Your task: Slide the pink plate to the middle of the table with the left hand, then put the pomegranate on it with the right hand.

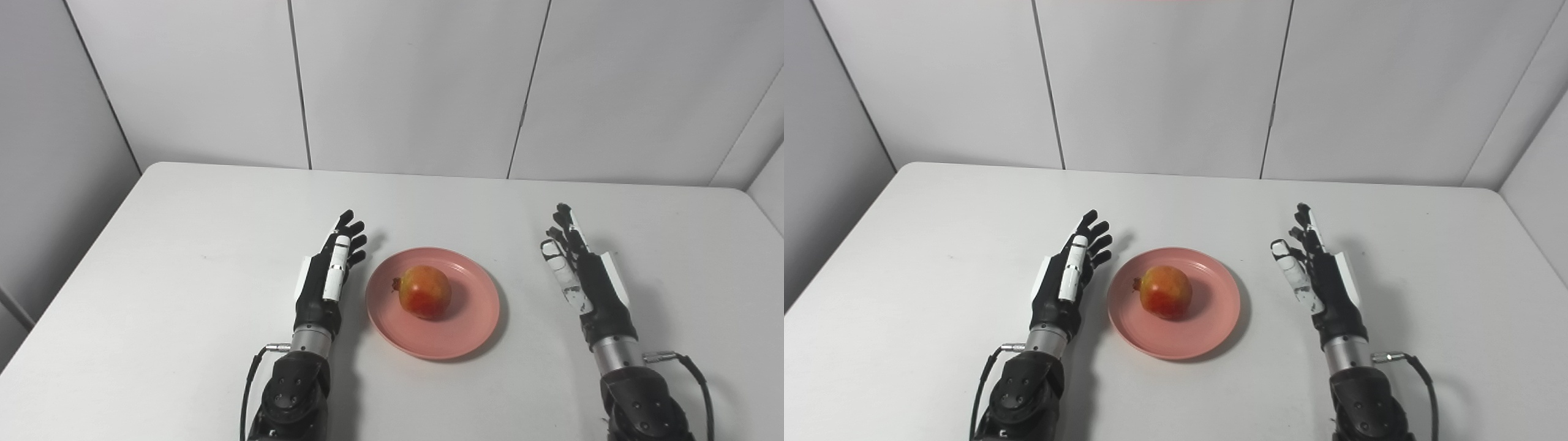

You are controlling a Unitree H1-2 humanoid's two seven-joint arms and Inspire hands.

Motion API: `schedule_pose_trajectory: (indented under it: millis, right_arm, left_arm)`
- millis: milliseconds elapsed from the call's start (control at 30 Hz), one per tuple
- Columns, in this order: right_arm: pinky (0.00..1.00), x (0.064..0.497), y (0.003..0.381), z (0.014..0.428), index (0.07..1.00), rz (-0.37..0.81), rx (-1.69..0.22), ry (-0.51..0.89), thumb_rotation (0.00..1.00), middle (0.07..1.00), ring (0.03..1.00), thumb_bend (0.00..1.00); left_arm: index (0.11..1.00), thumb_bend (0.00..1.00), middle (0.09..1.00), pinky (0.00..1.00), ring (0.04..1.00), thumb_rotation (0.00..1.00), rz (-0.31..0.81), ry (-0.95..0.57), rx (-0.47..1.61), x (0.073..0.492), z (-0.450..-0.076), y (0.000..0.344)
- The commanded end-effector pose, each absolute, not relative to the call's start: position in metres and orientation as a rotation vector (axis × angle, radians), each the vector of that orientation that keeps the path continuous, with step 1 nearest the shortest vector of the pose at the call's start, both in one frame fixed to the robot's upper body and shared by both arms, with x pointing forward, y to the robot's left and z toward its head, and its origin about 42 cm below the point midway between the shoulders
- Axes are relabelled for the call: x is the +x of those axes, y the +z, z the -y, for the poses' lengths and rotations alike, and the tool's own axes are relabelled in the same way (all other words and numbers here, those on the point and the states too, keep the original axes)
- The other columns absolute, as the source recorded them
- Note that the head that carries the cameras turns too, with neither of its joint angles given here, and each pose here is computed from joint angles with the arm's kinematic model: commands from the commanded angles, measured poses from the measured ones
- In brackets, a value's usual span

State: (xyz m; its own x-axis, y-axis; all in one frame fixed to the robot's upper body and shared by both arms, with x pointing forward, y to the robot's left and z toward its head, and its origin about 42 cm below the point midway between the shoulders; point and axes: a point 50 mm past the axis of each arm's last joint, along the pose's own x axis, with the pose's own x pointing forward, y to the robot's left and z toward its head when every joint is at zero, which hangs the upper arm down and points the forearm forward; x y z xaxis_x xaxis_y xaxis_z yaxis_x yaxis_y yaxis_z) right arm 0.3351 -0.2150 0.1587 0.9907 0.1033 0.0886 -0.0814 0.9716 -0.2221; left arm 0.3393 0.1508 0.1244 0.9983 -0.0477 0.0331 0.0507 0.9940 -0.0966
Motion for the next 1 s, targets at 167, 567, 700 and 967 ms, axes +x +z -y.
schedule_pose_trajectory:
  millis: [167,567,700,967]
  right_arm:
    - [0.99,0.345,0.172,0.203,0.998,0.178,-0.082,0.143,1.00,0.992,0.973,0.82]
    - [0.97,0.347,0.163,0.204,1.000,0.176,-0.037,0.213,1.00,1.000,0.984,0.35]
    - [0.98,0.345,0.165,0.205,1.000,0.181,-0.030,0.225,1.00,1.000,0.993,0.30]
    - [1.00,0.338,0.159,0.214,1.000,0.153,-0.036,0.237,1.00,1.000,0.998,0.26]
  left_arm:
    - [0.945,0.39,0.945,0.91,0.924,1.00,0.121,-0.069,-0.127,0.335,-0.158,0.133]
    - [0.997,0.38,0.997,0.98,0.978,1.00,0.108,-0.103,-0.130,0.318,-0.167,0.134]
    - [1.000,0.37,1.000,0.99,0.988,1.00,0.112,-0.108,-0.108,0.315,-0.166,0.135]
    - [1.000,0.38,1.000,0.99,0.984,1.00,0.117,-0.111,-0.095,0.313,-0.166,0.134]
